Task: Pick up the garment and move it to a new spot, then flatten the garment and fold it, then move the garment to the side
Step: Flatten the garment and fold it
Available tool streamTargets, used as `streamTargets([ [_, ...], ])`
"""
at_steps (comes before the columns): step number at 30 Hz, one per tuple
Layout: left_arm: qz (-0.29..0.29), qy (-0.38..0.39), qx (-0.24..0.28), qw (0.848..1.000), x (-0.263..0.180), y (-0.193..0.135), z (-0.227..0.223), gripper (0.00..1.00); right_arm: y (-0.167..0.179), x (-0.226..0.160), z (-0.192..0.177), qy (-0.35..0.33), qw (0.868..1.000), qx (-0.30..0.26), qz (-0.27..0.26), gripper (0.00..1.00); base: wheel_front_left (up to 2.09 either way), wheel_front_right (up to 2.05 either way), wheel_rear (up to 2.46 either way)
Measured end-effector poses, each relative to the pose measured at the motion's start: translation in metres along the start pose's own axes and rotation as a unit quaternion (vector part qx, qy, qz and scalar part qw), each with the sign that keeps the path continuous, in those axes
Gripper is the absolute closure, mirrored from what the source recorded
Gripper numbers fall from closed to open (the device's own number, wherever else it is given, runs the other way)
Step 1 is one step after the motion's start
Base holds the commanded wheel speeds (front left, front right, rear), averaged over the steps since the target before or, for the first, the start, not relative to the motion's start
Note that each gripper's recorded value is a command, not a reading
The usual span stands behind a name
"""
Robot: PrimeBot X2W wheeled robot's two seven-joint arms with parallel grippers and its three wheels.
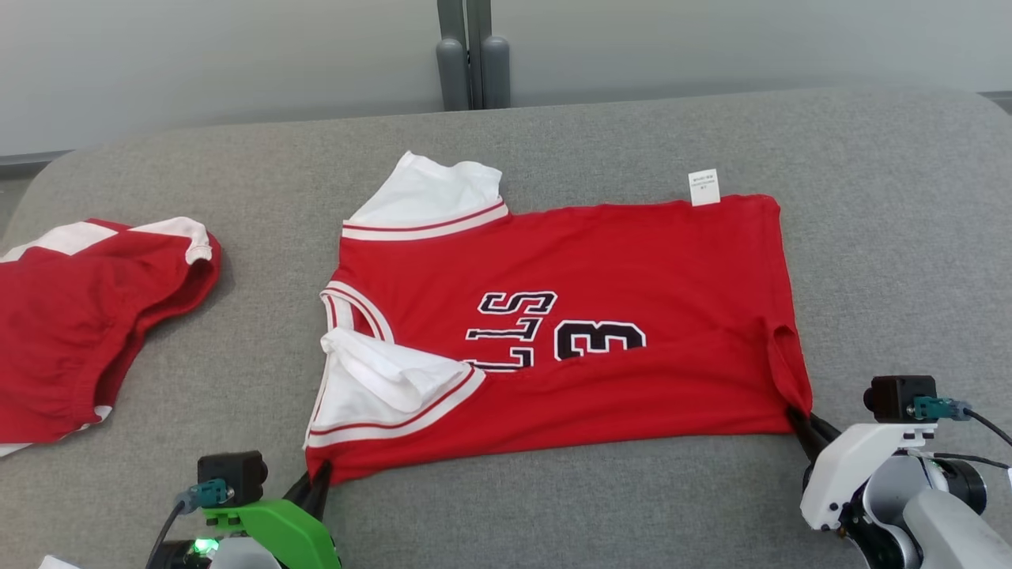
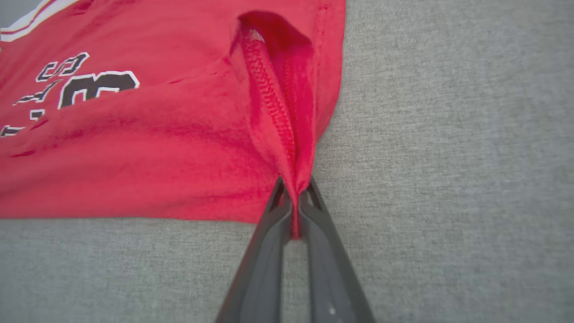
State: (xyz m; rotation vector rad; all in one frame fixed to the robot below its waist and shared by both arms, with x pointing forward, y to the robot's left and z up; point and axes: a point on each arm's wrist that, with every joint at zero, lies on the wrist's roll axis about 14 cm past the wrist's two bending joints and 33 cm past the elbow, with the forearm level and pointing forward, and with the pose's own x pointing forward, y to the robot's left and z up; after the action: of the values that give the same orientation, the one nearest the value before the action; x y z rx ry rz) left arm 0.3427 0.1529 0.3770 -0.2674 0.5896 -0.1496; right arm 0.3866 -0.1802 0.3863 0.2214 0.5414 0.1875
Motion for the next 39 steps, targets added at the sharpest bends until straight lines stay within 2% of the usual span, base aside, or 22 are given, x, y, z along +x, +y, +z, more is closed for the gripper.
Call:
streamTargets([
  [11, -0.004, 0.039, 0.015, 0.999, -0.039, -0.006, -0.013, 1.00, -0.003, -0.033, -0.012, 0.041, 0.999, 0.020, 0.017, 1.00, 0.00, 0.00, 0.00],
  [19, -0.027, 0.070, 0.005, 0.997, -0.053, -0.022, -0.024, 1.00, -0.011, -0.049, -0.022, 0.070, 0.997, 0.034, 0.010, 1.00, 0.00, 0.00, 0.00],
  [20, -0.027, 0.072, 0.005, 0.997, -0.053, -0.023, -0.024, 0.94, -0.009, -0.049, -0.023, 0.076, 0.996, 0.037, 0.012, 1.00, 0.00, 0.00, 0.00],
  [21, -0.027, 0.076, 0.005, 0.997, -0.052, -0.023, -0.025, 0.56, -0.008, -0.048, -0.024, 0.078, 0.996, 0.039, 0.013, 0.60, 0.00, 0.00, 0.00],
  [22, -0.028, 0.080, 0.005, 0.996, -0.052, -0.023, -0.027, 0.00, -0.007, -0.048, -0.024, 0.078, 0.996, 0.040, 0.013, 0.12, 0.00, 0.00, 0.00],
  [23, -0.028, 0.083, 0.005, 0.996, -0.051, -0.023, -0.028, 0.00, -0.007, -0.047, -0.022, 0.076, 0.996, 0.041, 0.012, 0.00, 0.00, 0.00, 0.00],
  [31, -0.022, 0.080, 0.011, 0.996, -0.047, -0.018, -0.024, 0.00, -0.010, -0.050, -0.020, 0.071, 0.996, 0.048, 0.003, 0.00, 0.00, 0.00, 0.00],
  [35, -0.018, 0.059, 0.026, 0.998, -0.047, -0.015, -0.010, 0.00, -0.007, -0.053, -0.011, 0.054, 0.997, 0.046, 0.005, 0.00, 0.00, 0.00, 0.00],
  [39, -0.023, 0.012, 0.042, 0.999, -0.045, -0.015, 0.023, 0.00, -0.012, -0.056, 0.012, 0.015, 0.999, 0.037, -0.002, 0.00, 0.00, 0.00, 0.00],
])
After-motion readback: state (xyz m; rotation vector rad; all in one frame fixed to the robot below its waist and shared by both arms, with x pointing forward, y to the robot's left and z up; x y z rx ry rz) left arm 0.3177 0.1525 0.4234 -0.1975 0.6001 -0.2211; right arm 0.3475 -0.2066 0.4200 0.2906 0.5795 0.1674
